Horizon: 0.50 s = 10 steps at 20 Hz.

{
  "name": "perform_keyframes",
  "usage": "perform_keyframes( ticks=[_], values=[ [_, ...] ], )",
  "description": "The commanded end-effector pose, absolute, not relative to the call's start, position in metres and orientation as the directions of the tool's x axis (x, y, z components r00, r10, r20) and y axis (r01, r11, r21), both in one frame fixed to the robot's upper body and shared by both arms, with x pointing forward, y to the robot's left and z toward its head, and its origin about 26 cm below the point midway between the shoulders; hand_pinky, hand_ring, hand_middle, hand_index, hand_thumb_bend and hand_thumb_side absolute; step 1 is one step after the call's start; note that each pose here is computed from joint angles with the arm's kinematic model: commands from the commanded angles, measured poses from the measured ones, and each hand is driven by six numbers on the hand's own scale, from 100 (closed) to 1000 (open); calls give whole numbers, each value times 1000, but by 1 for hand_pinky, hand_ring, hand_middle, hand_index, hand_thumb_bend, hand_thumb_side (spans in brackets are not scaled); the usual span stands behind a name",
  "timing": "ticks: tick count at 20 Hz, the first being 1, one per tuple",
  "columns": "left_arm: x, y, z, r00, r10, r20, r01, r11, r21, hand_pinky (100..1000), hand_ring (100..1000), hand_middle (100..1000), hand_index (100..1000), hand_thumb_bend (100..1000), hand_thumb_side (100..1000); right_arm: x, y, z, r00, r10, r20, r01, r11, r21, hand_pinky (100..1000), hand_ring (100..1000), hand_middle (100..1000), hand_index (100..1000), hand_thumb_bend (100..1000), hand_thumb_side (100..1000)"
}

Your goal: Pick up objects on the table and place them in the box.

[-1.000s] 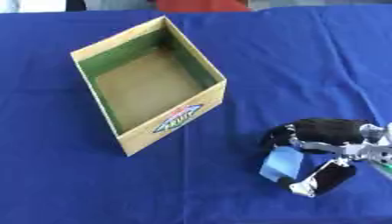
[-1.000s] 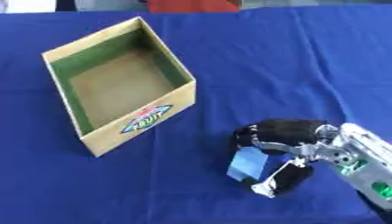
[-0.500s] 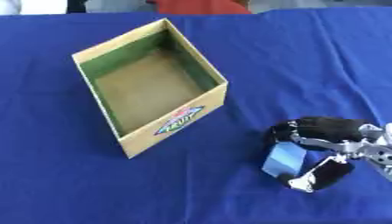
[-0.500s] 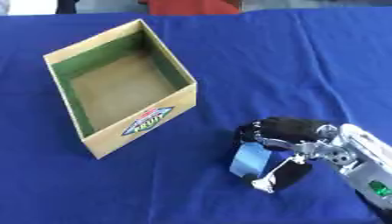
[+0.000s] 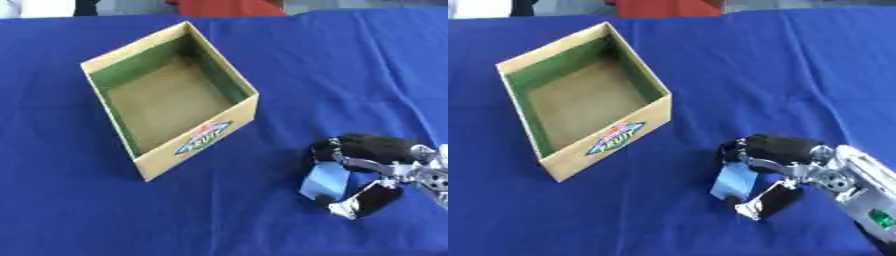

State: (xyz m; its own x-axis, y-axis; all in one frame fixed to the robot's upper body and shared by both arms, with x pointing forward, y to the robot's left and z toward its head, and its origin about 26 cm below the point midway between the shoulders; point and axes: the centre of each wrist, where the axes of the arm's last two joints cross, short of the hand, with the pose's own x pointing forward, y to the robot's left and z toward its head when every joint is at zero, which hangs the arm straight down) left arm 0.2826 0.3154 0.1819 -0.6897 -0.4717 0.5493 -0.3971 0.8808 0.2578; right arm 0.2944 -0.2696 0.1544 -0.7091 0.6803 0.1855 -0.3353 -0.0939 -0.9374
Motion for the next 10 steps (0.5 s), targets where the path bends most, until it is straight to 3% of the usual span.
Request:
perform_keyframes(
  ticks=[1, 10],
  values=[
    [281, 317, 190, -706, -475, 526, -401, 880, 256, 799, 816, 727, 810, 359, 1000, 290, -270, 172, -725, 666, 174, -301, -80, -950, 570, 780, 773, 716, 100, 331],
    [281, 318, 191, -706, -476, 523, -402, 879, 257, 801, 816, 723, 808, 360, 1000, 290, -263, 208, -750, 631, 197, -292, -48, -955, 599, 783, 779, 710, 100, 262]
  ],
)
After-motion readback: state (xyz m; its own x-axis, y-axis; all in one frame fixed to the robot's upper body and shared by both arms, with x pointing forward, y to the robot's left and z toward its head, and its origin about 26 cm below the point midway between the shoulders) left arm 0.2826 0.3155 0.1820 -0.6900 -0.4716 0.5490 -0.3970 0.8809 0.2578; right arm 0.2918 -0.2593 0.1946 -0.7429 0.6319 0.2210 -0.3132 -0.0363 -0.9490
